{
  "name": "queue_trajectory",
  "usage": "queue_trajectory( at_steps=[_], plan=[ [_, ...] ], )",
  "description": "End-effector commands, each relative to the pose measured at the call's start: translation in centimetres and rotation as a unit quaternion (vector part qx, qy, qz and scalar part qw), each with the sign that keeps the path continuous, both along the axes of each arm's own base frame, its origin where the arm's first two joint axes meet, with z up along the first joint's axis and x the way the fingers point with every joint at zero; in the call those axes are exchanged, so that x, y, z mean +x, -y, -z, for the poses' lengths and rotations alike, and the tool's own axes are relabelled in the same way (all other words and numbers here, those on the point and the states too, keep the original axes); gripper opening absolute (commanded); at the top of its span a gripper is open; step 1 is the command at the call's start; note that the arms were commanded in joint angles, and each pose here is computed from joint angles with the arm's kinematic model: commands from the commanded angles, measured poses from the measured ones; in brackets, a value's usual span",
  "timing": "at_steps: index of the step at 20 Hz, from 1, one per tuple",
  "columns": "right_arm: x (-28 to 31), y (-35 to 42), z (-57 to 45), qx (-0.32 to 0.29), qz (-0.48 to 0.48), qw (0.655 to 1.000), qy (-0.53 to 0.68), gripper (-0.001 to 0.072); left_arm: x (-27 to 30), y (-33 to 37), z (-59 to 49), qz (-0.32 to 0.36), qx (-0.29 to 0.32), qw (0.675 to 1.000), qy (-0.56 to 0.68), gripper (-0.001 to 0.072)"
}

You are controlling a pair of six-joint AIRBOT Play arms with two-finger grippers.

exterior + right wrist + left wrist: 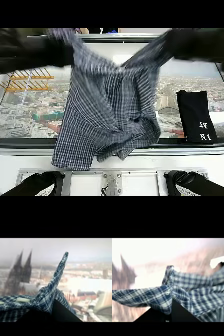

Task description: Fold the clothes and pants, and hang the long-sleeved shirts on hangers.

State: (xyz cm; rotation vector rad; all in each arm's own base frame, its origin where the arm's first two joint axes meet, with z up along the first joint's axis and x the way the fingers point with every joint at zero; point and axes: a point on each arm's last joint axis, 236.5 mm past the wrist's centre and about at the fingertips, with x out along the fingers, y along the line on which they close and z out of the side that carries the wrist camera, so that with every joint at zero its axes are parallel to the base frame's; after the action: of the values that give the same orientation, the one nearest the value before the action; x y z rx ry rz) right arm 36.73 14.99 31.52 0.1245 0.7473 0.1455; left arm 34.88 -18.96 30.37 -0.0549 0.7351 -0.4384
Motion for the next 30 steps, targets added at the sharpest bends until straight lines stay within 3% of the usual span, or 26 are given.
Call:
queue_trajectory(
  at_steps=[1, 5, 10, 17, 25, 30],
  plan=[
    [-1.0, 0.4, 10.1, -0.125, -0.035, 0.975, -0.181, 0.0020, -4.3, -1.1, 11.7, 0.054, 0.048, 0.969, -0.237, 0.0018],
    [-3.2, 0.6, 16.8, -0.170, -0.063, 0.942, -0.284, 0.0019, -11.3, -0.4, 20.2, 0.094, 0.065, 0.931, -0.346, 0.0018],
    [-6.3, -2.7, 20.4, -0.118, -0.115, 0.922, -0.351, 0.0021, -17.4, -0.7, 24.8, 0.121, 0.085, 0.916, -0.372, 0.0018],
    [-8.1, -3.4, 16.9, -0.105, -0.095, 0.942, -0.304, 0.0022, -12.9, 0.4, 20.1, 0.094, 0.037, 0.966, -0.236, 0.0019],
    [-11.3, 0.2, 17.2, -0.130, -0.018, 0.948, -0.289, 0.0022, -10.2, 0.2, 23.0, 0.079, 0.088, 0.955, -0.274, 0.0019],
    [-13.4, 1.8, 18.8, -0.131, 0.001, 0.943, -0.307, 0.0022, -10.1, 0.4, 23.5, 0.079, 0.087, 0.953, -0.280, 0.0019]
  ],
)
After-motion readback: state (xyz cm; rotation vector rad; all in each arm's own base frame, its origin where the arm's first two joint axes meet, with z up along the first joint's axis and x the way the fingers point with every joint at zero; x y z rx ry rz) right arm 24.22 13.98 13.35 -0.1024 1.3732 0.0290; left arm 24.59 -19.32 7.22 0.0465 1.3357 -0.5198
